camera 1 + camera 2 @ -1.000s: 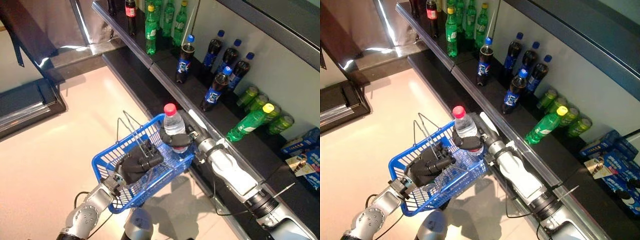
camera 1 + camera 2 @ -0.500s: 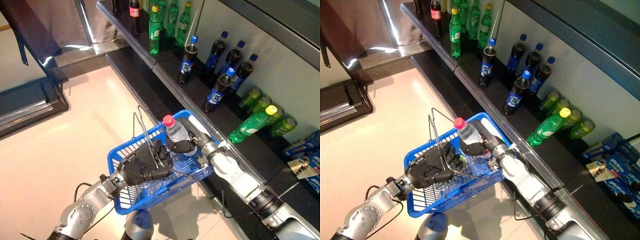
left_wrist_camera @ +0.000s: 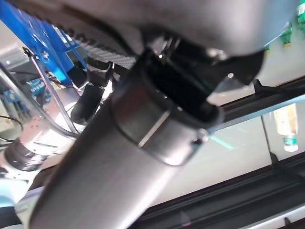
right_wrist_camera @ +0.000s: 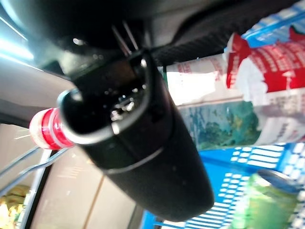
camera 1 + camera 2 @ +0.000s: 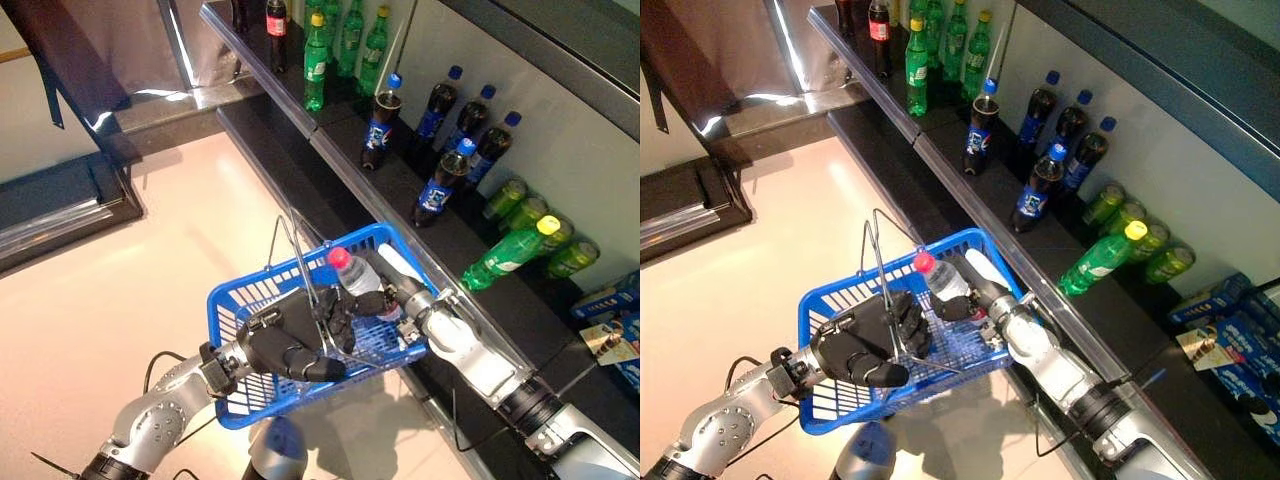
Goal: Pick up the drink and place into the basket.
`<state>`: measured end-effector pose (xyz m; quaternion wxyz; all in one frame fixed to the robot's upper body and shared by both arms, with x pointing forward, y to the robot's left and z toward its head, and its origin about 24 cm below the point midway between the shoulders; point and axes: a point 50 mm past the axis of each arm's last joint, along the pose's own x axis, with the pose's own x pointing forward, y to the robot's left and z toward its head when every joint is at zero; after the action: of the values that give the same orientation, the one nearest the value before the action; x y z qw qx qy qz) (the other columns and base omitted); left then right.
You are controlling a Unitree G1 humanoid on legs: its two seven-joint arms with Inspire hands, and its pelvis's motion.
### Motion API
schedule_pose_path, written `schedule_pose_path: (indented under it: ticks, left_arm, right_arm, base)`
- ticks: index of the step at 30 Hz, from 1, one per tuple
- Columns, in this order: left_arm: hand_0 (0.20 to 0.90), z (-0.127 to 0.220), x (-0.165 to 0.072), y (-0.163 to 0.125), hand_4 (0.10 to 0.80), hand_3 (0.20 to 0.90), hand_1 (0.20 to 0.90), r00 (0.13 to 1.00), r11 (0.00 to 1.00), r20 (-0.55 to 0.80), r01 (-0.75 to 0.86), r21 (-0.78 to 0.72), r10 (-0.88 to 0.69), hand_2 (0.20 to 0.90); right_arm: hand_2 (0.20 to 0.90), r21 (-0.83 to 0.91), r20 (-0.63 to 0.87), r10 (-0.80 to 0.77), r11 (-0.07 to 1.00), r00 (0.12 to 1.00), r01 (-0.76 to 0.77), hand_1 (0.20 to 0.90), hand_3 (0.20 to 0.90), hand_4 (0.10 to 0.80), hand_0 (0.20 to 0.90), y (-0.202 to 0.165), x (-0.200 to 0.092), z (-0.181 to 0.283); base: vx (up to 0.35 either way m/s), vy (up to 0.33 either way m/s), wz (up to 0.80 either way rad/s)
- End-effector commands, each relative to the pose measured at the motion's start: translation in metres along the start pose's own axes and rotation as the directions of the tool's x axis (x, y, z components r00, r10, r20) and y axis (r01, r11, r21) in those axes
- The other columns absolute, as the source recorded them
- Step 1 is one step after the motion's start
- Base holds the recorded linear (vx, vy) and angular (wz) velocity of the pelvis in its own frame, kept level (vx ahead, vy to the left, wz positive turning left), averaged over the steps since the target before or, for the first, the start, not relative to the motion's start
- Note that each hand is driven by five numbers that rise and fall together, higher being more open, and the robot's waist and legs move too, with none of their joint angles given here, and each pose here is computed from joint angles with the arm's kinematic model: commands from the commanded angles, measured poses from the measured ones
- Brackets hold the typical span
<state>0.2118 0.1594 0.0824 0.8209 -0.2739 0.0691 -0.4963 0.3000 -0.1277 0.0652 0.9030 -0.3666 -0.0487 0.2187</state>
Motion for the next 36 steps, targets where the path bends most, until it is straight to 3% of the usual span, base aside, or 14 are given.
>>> schedule_pose_path:
  ticks: [1,19,36]
  left_arm:
    - [0.3,0.052,0.045,-0.086,0.1,0.2,0.3,0.729,0.752,0.197,0.608,0.255,-0.656,0.3]
    - [0.3,0.05,0.054,-0.105,0.1,0.2,0.3,0.624,0.632,0.129,0.724,0.276,-0.771,0.3]
    - [0.3,0.052,0.058,-0.117,0.1,0.2,0.3,0.557,0.559,0.099,0.774,0.298,-0.825,0.3]
  right_arm:
    - [0.3,-0.14,0.177,-0.041,0.988,0.983,0.067,0.3,0.2,0.1,0.3,-0.028,0.02,0.034]
    - [0.3,-0.311,0.109,0.158,0.943,0.981,-0.117,0.3,0.2,0.1,0.3,0.004,0.028,0.027]
    - [0.3,-0.335,0.035,0.297,0.903,0.954,-0.269,0.3,0.2,0.1,0.3,0.032,0.03,0.018]
  base:
    - [0.0,0.0,0.0]
    - [0.0,-0.004,0.0]
    - [0.001,-0.001,0.02]
